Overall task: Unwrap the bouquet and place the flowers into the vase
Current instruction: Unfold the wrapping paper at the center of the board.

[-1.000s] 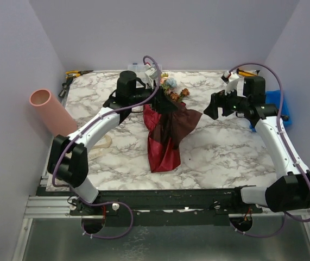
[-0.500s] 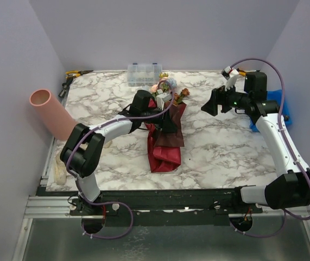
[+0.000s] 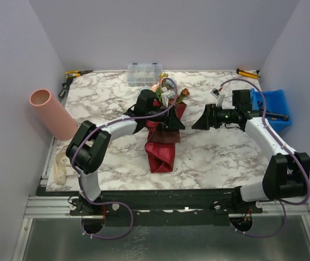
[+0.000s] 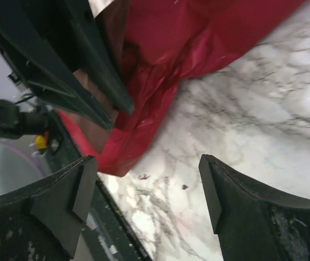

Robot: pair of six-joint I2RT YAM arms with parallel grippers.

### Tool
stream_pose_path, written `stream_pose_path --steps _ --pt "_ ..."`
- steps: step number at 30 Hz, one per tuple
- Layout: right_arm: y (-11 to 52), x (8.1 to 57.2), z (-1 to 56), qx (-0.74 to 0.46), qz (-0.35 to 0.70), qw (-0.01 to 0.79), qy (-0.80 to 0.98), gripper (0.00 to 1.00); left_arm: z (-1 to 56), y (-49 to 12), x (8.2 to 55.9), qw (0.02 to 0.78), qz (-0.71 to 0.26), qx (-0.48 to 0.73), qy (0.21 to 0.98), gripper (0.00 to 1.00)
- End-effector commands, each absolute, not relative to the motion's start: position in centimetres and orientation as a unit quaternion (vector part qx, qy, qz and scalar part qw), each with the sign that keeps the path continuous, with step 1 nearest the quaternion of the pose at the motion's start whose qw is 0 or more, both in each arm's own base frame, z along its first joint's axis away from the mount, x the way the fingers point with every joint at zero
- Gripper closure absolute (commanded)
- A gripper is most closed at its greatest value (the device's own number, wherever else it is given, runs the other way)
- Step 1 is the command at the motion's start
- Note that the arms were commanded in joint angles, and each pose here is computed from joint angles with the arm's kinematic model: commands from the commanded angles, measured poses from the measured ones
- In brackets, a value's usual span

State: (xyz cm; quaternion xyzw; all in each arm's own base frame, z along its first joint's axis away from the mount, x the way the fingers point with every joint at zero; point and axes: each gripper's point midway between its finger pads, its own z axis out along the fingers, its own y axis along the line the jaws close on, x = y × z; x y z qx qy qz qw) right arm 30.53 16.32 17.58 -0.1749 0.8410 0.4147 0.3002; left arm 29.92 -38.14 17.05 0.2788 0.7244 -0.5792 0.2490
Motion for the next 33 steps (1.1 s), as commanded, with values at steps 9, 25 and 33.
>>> stream_pose_path --steps 9,25,33 --pt "21.4 28.1 17.9 -0.187 0.558 0.257 0.767 0.30 18.6 -37.8 31.3 0.275 -0.584 0.270 0.714 0.69" --pt "23.9 27.5 15.2 -0.157 0.616 0.183 0.750 0.34 17.7 -38.1 31.7 0.267 -0.588 0.265 0.716 0.70" --pt "24.9 27.2 15.0 -0.157 0.629 0.154 0.746 0.41 17.4 -38.3 31.9 0.265 -0.590 0.262 0.717 0.70"
